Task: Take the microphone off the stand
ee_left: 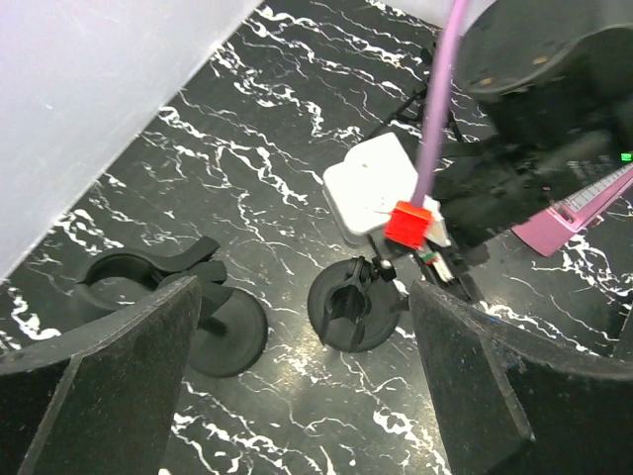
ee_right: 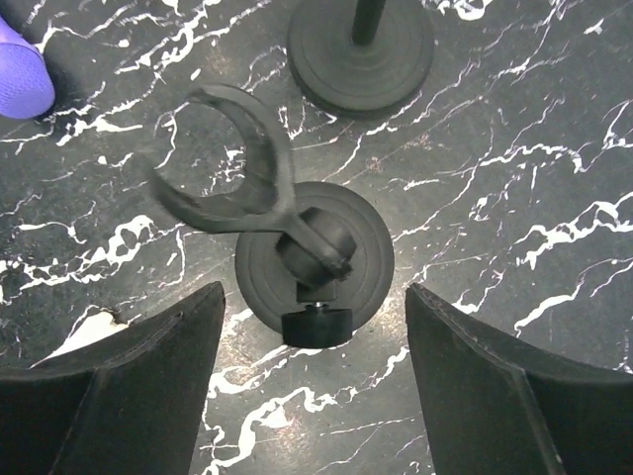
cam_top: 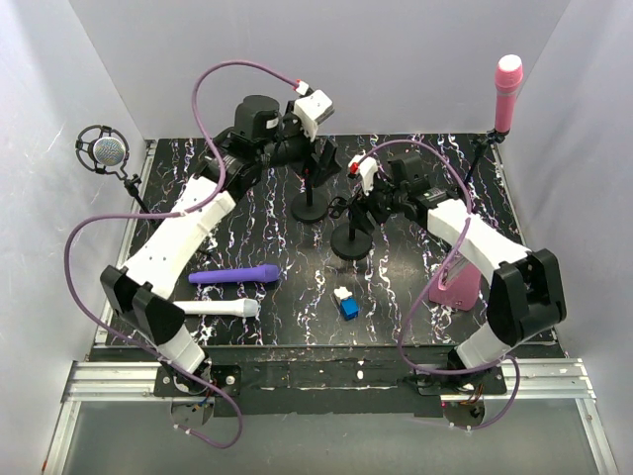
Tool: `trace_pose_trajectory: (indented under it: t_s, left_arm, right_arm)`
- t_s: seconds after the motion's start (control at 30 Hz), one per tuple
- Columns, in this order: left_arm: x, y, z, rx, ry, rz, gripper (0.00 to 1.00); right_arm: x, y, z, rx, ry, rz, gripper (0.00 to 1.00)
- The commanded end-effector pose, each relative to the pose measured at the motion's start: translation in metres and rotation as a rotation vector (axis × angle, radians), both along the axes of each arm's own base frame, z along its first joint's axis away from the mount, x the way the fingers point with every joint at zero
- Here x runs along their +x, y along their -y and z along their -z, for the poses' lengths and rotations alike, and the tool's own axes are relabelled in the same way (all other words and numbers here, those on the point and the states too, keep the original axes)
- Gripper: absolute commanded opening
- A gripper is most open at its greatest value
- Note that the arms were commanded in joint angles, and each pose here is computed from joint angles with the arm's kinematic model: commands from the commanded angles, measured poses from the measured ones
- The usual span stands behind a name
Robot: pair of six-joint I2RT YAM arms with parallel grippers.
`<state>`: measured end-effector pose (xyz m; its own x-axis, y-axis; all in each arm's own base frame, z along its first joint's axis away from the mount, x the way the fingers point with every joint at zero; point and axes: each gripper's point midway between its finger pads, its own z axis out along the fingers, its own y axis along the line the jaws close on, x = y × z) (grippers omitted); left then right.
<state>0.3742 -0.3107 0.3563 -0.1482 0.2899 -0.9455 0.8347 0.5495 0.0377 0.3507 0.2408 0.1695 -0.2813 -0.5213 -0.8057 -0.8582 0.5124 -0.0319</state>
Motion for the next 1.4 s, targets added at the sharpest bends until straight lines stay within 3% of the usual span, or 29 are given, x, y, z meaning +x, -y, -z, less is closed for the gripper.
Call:
trace_pose_trajectory:
  t_s: [0.0, 0.33, 0.53, 0.7, 0.9, 1.0, 1.13, 1.2, 1.37]
  left_arm:
    - [-0.012, -0.025, -0.03, 0.027, 0.11, -0.05, 0.86]
    - [-0.003, -0.047, -0.027, 0.065, 0.114, -0.117, 0.87]
    - [0.006, -0.059, -0.029, 0.081, 0.134, -0.153, 0.88]
    - [0.003, -0.066, -0.026, 0.107, 0.136, -0.158, 0.87]
    - [-0.001, -0.074, -0.019, 0.147, 0.126, -0.163, 0.88]
    - [-0.001, -0.075, -0.018, 0.158, 0.123, -0.162, 0.88]
    - [-0.001, -0.073, -0.016, 0.151, 0.114, -0.159, 0.88]
    - [-0.001, -0.073, -0.016, 0.147, 0.11, -0.16, 0.88]
    - [0.0, -0.067, -0.022, 0.107, 0.118, -0.152, 0.88]
  right_arm:
    - [0.022, -0.011, -0.015, 0.066, 0.042, -0.025, 0.77]
    - [0.044, -0.035, -0.012, 0.147, -0.009, -0.031, 0.44]
    - [0.078, -0.027, -0.012, 0.096, 0.065, 0.017, 0.24]
    - [0.127, -0.015, -0.027, 0.089, 0.172, 0.096, 0.18]
    - [0.184, -0.013, -0.046, 0.18, 0.23, 0.177, 0.17]
    - [0.198, -0.017, -0.045, 0.186, 0.216, 0.187, 0.28]
    - [0.196, -0.014, -0.045, 0.174, 0.192, 0.201, 0.66]
    - [0.19, -0.007, -0.052, 0.158, 0.205, 0.226, 0.77]
    - [0.157, 0.015, -0.09, 0.186, 0.246, 0.247, 0.84]
